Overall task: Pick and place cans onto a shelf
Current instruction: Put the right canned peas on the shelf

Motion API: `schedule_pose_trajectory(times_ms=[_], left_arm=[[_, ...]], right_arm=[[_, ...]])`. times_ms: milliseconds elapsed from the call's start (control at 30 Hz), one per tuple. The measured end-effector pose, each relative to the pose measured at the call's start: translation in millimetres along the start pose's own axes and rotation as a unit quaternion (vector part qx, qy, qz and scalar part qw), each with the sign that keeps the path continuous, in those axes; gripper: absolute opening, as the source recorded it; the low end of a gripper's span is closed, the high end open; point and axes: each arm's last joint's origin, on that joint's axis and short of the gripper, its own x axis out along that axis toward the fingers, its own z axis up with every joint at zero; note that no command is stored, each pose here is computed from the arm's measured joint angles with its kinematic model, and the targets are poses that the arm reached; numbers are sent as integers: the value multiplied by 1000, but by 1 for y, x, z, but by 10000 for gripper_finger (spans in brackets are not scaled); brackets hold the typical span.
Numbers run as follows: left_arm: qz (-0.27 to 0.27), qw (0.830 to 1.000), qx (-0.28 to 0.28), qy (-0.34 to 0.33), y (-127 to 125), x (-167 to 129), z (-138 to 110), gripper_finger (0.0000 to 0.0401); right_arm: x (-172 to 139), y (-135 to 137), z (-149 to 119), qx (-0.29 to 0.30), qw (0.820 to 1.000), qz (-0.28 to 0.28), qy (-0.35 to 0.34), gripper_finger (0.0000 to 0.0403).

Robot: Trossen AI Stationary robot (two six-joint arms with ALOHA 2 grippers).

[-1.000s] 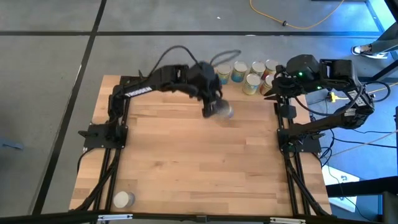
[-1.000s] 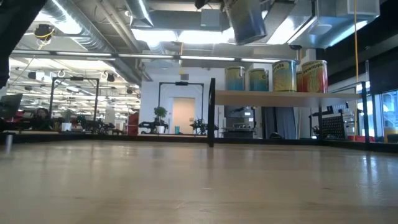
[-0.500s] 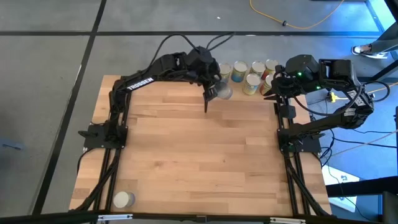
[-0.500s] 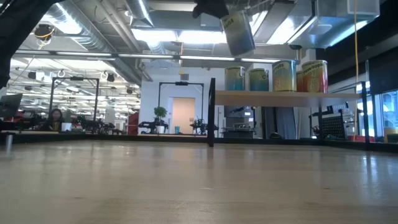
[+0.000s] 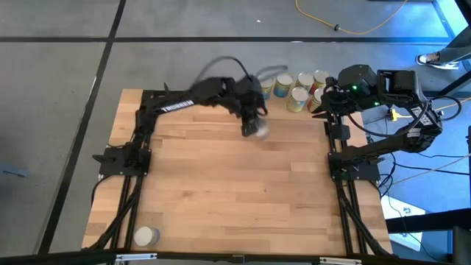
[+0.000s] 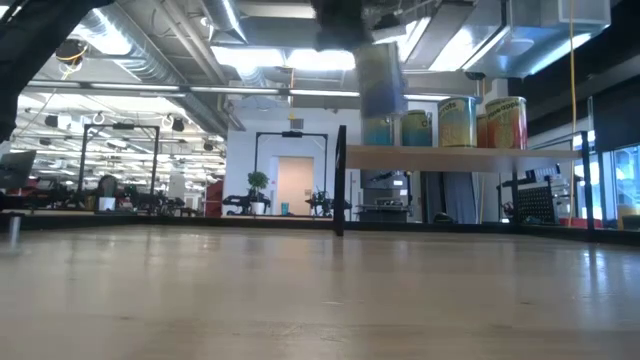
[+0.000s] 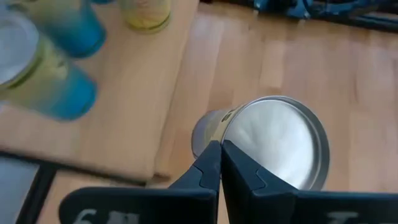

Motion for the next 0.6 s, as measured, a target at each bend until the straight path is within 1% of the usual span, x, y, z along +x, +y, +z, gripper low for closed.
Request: schedule_pose_trajectory(times_ms=[33, 100, 167, 233, 300, 367, 600], left_arm=[[-5, 1000, 4, 5, -5, 8, -1, 0], [-21, 999, 11, 40, -15, 26, -8, 0], [-35, 998, 28, 37, -28, 43, -8, 0], [-60, 996, 40, 61, -40, 59, -13, 0], [-82, 993, 49, 68, -50, 78, -16, 0], [-96, 990, 62, 88, -59, 95, -22, 0], [-114, 981, 91, 125, -80, 130, -38, 0]], right_arm=[[0, 0, 0, 0, 1000, 0, 0, 60], [0, 0, 0, 0, 1000, 0, 0, 60], [0, 0, 0, 0, 1000, 0, 0, 60], [0, 0, 0, 0, 1000, 1, 0, 60], [0, 0, 0, 0, 1000, 1, 0, 60], [0, 0, 0, 0, 1000, 1, 0, 60], [0, 0, 0, 0, 1000, 0, 0, 60]])
